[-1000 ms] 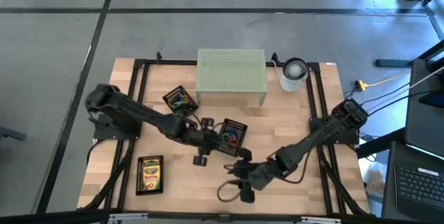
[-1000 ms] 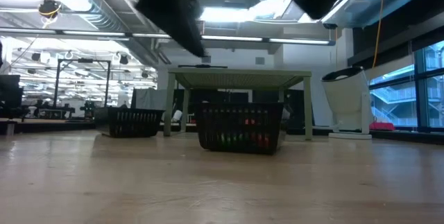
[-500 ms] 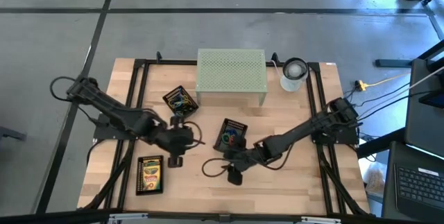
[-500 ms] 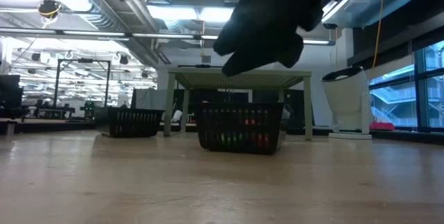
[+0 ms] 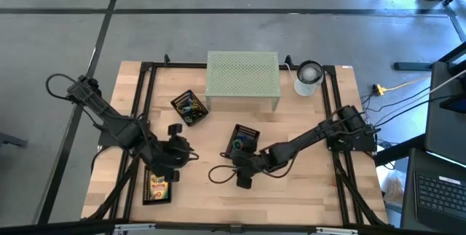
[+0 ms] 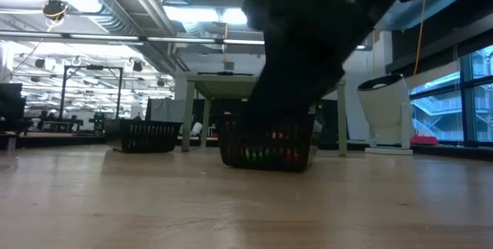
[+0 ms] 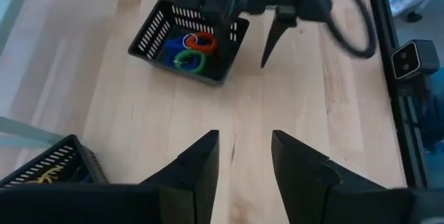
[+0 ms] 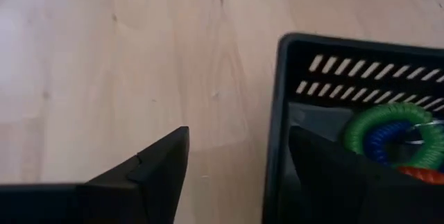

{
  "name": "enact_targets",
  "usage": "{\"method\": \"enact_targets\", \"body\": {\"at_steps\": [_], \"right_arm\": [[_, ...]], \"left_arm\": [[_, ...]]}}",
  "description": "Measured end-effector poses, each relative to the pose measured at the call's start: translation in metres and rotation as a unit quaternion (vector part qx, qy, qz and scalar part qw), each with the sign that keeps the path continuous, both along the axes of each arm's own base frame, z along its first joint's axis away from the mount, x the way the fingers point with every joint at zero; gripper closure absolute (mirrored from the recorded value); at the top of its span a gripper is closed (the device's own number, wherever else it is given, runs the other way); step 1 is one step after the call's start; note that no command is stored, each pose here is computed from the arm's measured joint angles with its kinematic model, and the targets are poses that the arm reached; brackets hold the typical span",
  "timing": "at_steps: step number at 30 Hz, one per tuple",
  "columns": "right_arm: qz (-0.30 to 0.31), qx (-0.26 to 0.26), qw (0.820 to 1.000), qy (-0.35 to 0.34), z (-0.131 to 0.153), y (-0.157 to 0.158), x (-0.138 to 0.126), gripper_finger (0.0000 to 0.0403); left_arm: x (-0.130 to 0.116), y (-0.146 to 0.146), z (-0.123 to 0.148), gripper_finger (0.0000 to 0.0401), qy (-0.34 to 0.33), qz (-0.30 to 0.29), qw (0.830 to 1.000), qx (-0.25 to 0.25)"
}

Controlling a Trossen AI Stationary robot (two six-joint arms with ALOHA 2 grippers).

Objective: Pick & Place Office Desk Supplies
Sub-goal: Put the middle black bin on the shelf

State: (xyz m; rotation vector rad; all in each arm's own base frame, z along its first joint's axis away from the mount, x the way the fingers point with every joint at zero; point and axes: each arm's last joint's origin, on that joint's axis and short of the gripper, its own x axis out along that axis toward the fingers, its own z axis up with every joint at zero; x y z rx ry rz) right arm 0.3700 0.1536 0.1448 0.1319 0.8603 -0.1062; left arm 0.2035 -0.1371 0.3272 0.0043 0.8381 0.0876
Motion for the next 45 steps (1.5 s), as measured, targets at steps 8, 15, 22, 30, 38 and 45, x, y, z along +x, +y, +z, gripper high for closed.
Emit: {"method": "enact_targets", "body": {"at_steps": [8, 15, 22, 30, 38, 45], "right_arm": [[-0.008, -0.013, 1.0, 0.008, -0.006, -0.001, 0.0, 0.0229], [-0.013, -0.021, 0.999, 0.024, -0.008, -0.003, -0.003, 0.0381], [-0.033, 0.001, 0.999, 0.041, -0.001, -0.003, -0.009, 0.0395], [0.008, 0.051, 0.998, -0.03, 0.066, 0.008, -0.03, 0.0398], [0.032, -0.005, 0.988, -0.154, 0.148, -0.004, -0.066, 0.0399], [0.03, -0.08, 0.982, -0.169, 0.186, -0.049, -0.087, 0.0399]], "left_arm": [[-0.005, -0.006, 0.0, 0.0275, -0.011, -0.001, 1.0, 0.006], [-0.008, -0.01, 0.001, 0.0275, -0.015, -0.005, 1.0, 0.008], [-0.011, -0.014, 0.001, 0.0275, -0.015, -0.01, 1.0, 0.003], [-0.013, -0.017, 0.001, 0.0275, -0.016, -0.013, 1.0, -0.001], [-0.013, -0.016, 0.001, 0.0275, -0.022, -0.007, 1.0, 0.006], [-0.012, -0.016, 0.001, 0.0275, -0.026, -0.003, 1.0, 0.011]]}}
